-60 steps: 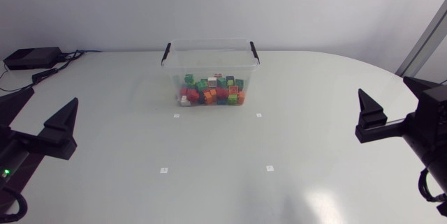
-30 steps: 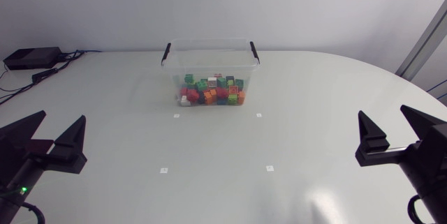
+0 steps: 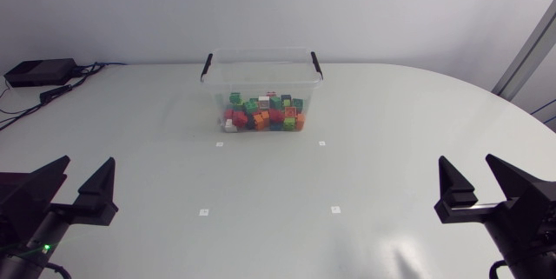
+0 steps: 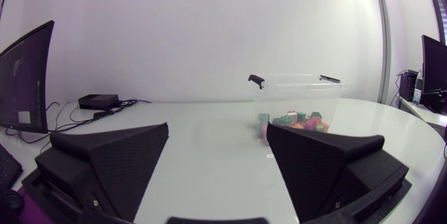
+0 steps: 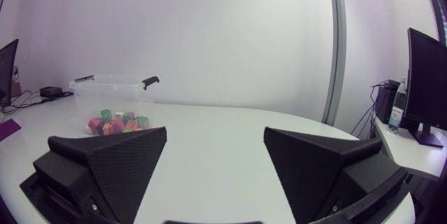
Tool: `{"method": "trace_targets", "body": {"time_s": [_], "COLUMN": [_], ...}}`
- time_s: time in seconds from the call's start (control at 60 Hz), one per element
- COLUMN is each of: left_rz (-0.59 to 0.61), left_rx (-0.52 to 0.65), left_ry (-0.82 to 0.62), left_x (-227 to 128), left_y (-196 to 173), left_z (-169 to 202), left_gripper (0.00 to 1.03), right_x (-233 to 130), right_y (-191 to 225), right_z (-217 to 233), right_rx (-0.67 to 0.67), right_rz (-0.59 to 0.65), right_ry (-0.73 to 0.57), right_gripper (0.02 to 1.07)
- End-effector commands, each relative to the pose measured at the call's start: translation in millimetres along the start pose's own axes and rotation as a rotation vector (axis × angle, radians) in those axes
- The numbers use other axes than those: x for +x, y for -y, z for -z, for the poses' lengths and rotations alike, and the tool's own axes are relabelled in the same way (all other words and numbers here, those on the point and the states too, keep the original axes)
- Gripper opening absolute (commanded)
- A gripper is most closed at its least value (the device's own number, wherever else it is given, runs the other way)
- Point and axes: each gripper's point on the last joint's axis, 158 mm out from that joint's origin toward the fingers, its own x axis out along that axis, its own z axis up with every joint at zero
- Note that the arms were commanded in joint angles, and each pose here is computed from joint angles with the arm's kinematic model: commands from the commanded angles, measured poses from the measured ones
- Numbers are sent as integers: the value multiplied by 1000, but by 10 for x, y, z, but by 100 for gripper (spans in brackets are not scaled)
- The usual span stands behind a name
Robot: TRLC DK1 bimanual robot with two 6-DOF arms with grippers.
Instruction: Place the duplo bricks in the container
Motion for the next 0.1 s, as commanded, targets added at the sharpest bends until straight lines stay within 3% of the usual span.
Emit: {"method": "trace_targets", "body": {"time_s": [0.0,0.083], "left_rz": [-4,-4], "left_rx": [-26,-26], "left_ry": [-4,-4], "left_x": [8,8], "left_y": [-4,-4], "left_z": [58,58], "left_gripper": [98,98], "right_x": [7,7], "right_y": [3,3], "right_z": [84,84], "right_rx": [29,29], "right_rz": [1,1], "right_ry": [-15,-15], "right_gripper": [102,102]}}
